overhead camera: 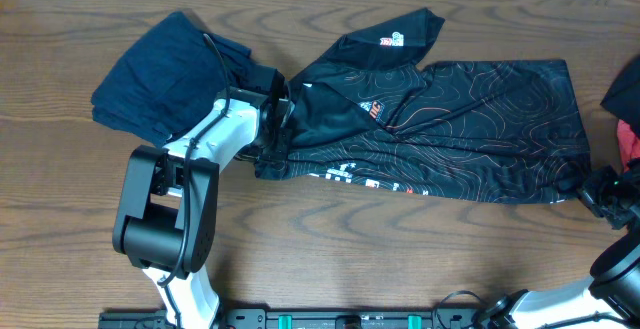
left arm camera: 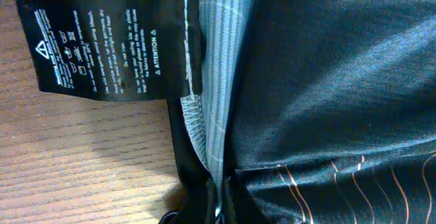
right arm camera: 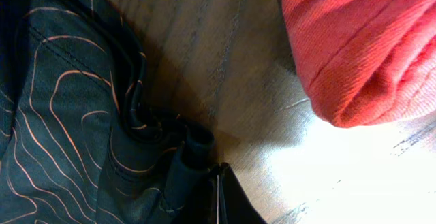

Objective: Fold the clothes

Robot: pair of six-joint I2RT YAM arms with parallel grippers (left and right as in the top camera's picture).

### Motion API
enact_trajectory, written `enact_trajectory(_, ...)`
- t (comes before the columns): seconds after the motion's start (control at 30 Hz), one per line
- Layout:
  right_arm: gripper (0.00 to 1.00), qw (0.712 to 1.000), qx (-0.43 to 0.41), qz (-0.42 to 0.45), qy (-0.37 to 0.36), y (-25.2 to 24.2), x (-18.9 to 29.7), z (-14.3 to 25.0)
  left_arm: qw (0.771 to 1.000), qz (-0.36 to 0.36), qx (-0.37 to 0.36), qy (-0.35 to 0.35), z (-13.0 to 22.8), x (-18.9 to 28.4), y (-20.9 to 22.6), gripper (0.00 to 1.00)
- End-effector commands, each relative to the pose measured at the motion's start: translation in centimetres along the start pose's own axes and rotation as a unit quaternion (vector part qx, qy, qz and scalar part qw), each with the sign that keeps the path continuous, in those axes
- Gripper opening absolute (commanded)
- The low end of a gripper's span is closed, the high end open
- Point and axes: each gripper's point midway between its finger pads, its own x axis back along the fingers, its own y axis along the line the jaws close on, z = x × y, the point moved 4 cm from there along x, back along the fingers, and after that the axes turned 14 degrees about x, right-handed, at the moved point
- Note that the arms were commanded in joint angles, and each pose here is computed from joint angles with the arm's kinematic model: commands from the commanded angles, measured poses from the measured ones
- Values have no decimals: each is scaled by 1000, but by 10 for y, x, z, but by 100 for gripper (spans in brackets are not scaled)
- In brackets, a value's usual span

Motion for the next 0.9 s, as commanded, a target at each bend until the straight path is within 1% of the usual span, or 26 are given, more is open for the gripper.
enact_trajectory(0.0, 1, 1000, 1, -3, -6, 0, 1, -1, 1000, -6, 4, 17, 3, -12, 3, 6)
enact_trajectory(0.17, 1, 1000, -2, 14, -25, -7, 17, -21, 1000, -7, 4, 20, 4, -12, 4, 6)
enact_trajectory(0.33, 1, 997, -6, 72, -41, -22, 50, -48, 1000, -7, 4, 20, 4, -12, 4, 6)
enact_trajectory(0.4, 1, 996, -6, 78, -46, -22, 58, -54, 1000, -7, 4, 20, 4, -12, 4, 6)
enact_trajectory(0.47, 1, 996, -5, 72, -43, -20, 60, -53, 1000, -7, 4, 20, 4, -12, 4, 6)
enact_trajectory(0.53, 1, 998, -7, 67, -21, -19, 57, -44, 1000, -7, 4, 20, 4, -12, 4, 6)
enact_trajectory(0.57, 3, 998, -8, 66, -10, -19, 55, -38, 1000, -7, 4, 20, 4, -12, 4, 6)
enact_trajectory(0.6, 14, 998, -9, 65, -1, -19, 52, -33, 1000, -7, 4, 20, 4, -12, 4, 6)
enact_trajectory(0.67, 31, 998, -10, 65, 15, -19, 45, -23, 1000, -7, 4, 19, 4, -12, 4, 6)
enact_trajectory(0.7, 35, 998, -11, 64, 22, -19, 42, -18, 1000, -7, 4, 19, 4, -12, 4, 6)
enact_trajectory(0.77, 37, 997, -14, 64, 32, -20, 35, -10, 1000, -7, 4, 20, 4, -12, 4, 6)
enact_trajectory(0.87, 34, 997, -19, 63, 43, -21, 25, 2, 1000, -7, 4, 20, 4, -12, 4, 6)
